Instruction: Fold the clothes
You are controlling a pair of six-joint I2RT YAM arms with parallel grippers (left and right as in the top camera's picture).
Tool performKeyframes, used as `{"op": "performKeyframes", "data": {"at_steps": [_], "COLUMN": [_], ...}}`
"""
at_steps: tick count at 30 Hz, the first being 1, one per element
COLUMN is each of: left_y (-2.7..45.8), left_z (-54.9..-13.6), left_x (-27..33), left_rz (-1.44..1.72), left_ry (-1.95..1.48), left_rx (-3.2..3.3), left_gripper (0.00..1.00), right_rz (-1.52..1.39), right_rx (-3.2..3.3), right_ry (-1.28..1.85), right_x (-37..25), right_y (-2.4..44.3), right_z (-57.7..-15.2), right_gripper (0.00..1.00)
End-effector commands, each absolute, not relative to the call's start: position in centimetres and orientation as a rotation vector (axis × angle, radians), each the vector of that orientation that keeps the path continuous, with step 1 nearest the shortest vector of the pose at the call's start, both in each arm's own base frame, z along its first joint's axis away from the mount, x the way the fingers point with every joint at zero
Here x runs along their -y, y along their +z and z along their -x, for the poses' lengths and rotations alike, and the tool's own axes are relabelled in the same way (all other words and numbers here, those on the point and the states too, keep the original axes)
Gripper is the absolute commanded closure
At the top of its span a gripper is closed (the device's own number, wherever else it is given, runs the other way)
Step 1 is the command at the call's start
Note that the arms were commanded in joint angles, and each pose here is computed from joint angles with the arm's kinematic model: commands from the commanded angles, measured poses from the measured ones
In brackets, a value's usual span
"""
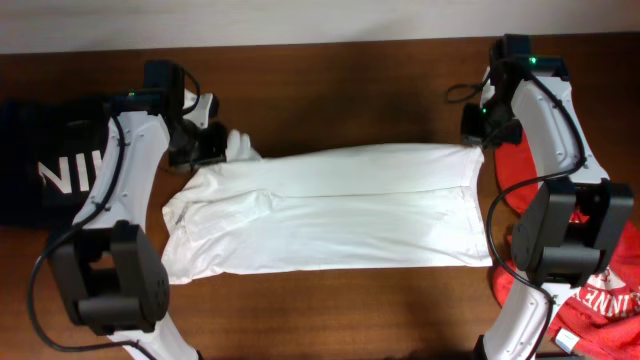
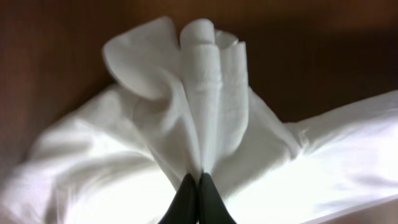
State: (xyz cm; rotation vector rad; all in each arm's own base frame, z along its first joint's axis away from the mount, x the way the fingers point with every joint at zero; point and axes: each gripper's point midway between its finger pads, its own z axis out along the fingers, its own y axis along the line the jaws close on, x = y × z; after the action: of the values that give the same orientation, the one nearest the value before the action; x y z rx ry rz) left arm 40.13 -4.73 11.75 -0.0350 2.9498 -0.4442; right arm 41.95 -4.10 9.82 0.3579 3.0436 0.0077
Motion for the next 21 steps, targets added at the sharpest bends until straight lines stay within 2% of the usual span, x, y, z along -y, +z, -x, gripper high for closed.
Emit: {"op": "performKeyframes", "data": {"at_steps": [1,10,15,16,17,18,19,21], "left_y": [12.2,9.0,6.7,6.4,6.4,6.4,6.5,6.8], "left_z": [-37.5,-28.7,-26.5,-26.6,-26.5,-26.4,-26.1,-25.5], "left_x": [4.6,4.7,4.7,4.7,4.7,4.6,4.6,4.6], "left_rz": [0.048,0.142,0.161,0.159,0.16,0.16,0.164,0.172], "left_ry": [-0.448,-0.493,-0.499,-0.498,-0.498,-0.494,-0.495,-0.499], "left_rx": [-3.039,-3.387,-3.449,-3.445,-3.447,-3.452,-3.464,-3.489], "left_gripper": [0.99,0.99,1.0,0.99,0.9,0.83,0.8,0.8], "right_rz": [-0.416,-0.418,-0.425,-0.426,-0.426,-0.419,-0.412,-0.402], "right_rx": [-3.114,-3.386,-3.485,-3.498,-3.517,-3.535,-3.549,-3.568], "right_ry": [-0.021,-0.034,-0.073,-0.074,-0.081,-0.12,-0.158,-0.216], "right_x": [5.0,4.2,4.3,4.2,4.2,4.5,4.8,5.3], "right_y": [10.7,9.2,6.2,5.5,4.8,4.3,4.0,3.8], "right_z": [-39.5,-33.0,-30.1,-29.6,-28.9,-28.3,-27.8,-27.1], "right_gripper": [0.96,0.94,0.92,0.91,0.87,0.75,0.72,0.71]}}
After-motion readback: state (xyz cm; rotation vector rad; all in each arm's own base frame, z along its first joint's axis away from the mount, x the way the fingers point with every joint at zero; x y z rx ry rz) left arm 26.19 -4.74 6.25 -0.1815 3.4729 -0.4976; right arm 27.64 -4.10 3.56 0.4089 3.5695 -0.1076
